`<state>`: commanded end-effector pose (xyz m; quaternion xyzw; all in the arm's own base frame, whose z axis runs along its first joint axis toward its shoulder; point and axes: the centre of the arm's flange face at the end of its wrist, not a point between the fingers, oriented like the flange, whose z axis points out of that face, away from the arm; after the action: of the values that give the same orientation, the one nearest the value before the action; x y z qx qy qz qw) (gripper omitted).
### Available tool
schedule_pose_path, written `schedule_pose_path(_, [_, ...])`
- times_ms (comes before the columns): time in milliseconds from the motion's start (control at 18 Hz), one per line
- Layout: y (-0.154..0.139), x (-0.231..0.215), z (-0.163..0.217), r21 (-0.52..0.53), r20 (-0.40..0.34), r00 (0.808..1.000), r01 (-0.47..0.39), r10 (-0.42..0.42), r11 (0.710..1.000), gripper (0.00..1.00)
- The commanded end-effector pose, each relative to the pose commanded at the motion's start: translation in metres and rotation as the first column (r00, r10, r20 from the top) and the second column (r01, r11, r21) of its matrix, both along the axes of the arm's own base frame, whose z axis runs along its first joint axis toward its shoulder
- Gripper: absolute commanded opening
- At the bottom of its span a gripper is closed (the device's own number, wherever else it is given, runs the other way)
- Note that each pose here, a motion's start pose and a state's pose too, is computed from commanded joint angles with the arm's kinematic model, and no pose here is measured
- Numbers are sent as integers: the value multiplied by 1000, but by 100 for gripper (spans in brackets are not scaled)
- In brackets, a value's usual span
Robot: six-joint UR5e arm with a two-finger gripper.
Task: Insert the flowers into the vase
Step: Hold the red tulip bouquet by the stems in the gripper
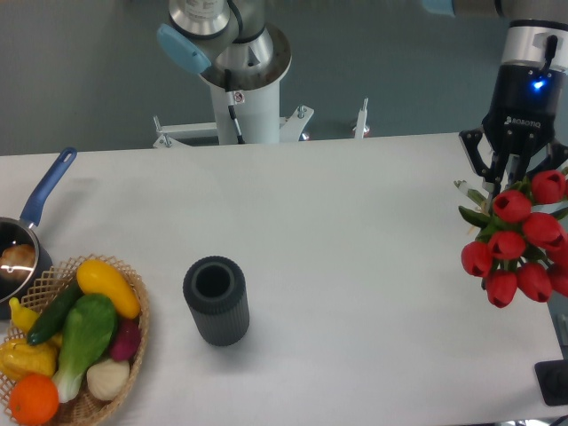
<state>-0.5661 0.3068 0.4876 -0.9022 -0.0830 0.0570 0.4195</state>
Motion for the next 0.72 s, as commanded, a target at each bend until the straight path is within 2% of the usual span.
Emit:
schedule_pose_path(389, [1,1,1,14,0,1000,7,-7,1000,21])
schedule_pose_path(722, [13,4,-3,68,8,998,58,-59,996,21])
